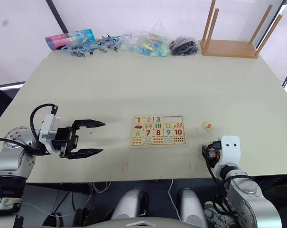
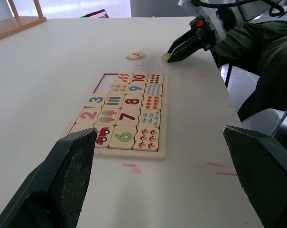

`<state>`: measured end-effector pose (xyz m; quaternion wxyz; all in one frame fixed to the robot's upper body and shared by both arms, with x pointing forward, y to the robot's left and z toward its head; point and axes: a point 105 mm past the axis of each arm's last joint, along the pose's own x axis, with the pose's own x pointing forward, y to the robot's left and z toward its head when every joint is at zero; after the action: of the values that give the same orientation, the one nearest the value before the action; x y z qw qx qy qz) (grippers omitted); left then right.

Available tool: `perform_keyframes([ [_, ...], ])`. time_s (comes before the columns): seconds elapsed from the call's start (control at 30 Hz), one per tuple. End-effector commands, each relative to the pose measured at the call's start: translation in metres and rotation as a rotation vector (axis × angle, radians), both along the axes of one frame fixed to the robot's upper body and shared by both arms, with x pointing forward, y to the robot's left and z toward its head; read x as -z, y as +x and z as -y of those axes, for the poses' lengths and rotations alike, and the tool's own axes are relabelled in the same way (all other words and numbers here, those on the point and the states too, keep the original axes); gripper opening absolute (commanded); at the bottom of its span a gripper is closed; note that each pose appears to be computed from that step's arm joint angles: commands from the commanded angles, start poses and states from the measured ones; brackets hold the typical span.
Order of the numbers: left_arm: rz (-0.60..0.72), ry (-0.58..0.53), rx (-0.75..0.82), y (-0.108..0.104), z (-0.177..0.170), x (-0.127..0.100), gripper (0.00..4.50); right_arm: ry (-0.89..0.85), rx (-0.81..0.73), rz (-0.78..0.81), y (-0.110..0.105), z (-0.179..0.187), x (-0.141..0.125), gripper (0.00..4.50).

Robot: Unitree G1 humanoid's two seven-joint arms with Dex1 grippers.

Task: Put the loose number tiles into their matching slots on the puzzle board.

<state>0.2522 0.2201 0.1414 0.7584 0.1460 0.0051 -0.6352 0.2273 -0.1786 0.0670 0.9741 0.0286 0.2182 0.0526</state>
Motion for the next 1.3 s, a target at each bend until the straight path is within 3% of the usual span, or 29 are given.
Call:
perform_keyframes([
  [0.03,0.031,-0.004,0.041,-0.005,0.0,-0.008,4.5,0.01,-0.023,0.09,-0.002,0.007,-0.021,3.96],
  [0.1,0.031,-0.004,0.041,-0.006,-0.001,-0.008,4.5,0.02,-0.053,0.117,-0.005,0.008,-0.027,4.48],
  [0.23,0.032,-0.007,0.039,-0.005,-0.001,-0.008,4.5,-0.002,-0.168,0.165,-0.009,0.02,-0.041,4.48],
  [0.4,0.047,-0.022,0.032,-0.003,0.0,-0.009,4.5,-0.062,-0.565,0.203,-0.007,0.034,-0.056,4.48],
  [0.73,0.052,-0.041,0.019,-0.005,0.0,-0.008,4.5,-0.149,-1.046,0.142,0.01,0.046,-0.053,4.48],
  [0.93,0.052,-0.041,0.011,-0.01,-0.002,-0.007,4.5,-0.258,-1.246,0.061,0.022,0.047,-0.035,4.48],
  [1.3,0.056,-0.042,-0.004,-0.015,-0.004,-0.009,4.5,-0.355,-1.357,0.029,0.04,0.058,-0.012,4.48],
])
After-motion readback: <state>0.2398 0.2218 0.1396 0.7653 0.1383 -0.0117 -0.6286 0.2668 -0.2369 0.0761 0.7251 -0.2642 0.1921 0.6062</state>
